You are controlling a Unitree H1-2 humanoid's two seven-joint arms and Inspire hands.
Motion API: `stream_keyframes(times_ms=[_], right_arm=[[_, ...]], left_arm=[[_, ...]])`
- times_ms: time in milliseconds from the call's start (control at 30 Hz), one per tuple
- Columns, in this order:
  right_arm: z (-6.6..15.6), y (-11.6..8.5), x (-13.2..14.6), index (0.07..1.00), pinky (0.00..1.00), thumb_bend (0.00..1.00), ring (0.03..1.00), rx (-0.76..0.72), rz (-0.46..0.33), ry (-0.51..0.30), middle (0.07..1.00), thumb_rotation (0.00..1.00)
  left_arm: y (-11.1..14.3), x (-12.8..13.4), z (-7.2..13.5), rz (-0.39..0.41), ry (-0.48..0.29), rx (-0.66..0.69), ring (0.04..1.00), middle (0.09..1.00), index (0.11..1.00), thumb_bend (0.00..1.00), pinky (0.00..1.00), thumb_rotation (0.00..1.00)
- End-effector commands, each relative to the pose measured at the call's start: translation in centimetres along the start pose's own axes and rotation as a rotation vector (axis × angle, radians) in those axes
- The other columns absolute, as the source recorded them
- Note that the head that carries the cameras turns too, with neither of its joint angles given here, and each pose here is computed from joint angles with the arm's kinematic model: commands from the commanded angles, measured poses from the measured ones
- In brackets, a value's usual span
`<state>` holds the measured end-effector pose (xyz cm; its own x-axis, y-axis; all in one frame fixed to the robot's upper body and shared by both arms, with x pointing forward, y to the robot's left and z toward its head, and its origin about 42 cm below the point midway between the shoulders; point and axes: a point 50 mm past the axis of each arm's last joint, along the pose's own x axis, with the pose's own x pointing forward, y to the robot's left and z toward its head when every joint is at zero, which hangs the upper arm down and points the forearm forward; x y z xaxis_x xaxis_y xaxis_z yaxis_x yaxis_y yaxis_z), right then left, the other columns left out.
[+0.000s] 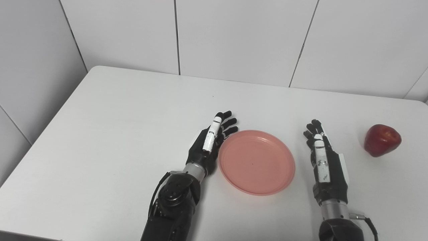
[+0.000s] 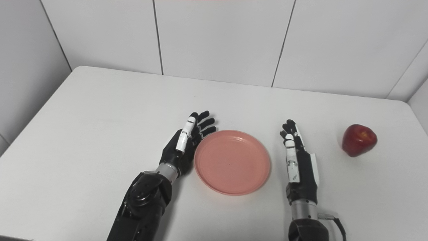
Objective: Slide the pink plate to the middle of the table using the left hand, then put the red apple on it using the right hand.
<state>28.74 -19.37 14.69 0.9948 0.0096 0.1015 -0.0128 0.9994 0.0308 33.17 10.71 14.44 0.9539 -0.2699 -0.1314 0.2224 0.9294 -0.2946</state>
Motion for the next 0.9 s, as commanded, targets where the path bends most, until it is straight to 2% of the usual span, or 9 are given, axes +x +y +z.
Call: stream_keyframes(times_ms=[0,133,500,867], right_arm=[[2.3,0.9,1.0,0.931,0.97,0.22,0.927,0.020,0.007,-0.097,0.933,0.97],[2.5,1.0,1.0,0.936,0.99,0.22,0.937,0.012,0.003,-0.093,0.936,0.99],[2.7,0.6,1.3,0.947,0.95,0.24,0.939,0.008,0.001,-0.106,0.943,1.00],[4.0,0.1,2.0,0.928,0.93,0.27,0.910,-0.002,-0.026,-0.154,0.931,0.96]], left_arm=[[-0.8,0.1,1.2,-0.026,-0.056,-0.006,0.885,0.901,0.889,0.40,0.87,1.00],[-0.4,0.0,1.3,-0.009,-0.062,-0.004,0.880,0.895,0.889,0.40,0.87,1.00],[0.4,-0.4,1.5,0.020,-0.096,0.025,0.883,0.896,0.894,0.39,0.88,1.00],[1.7,-1.0,1.7,0.040,-0.155,0.075,0.885,0.895,0.889,0.41,0.88,1.00]])
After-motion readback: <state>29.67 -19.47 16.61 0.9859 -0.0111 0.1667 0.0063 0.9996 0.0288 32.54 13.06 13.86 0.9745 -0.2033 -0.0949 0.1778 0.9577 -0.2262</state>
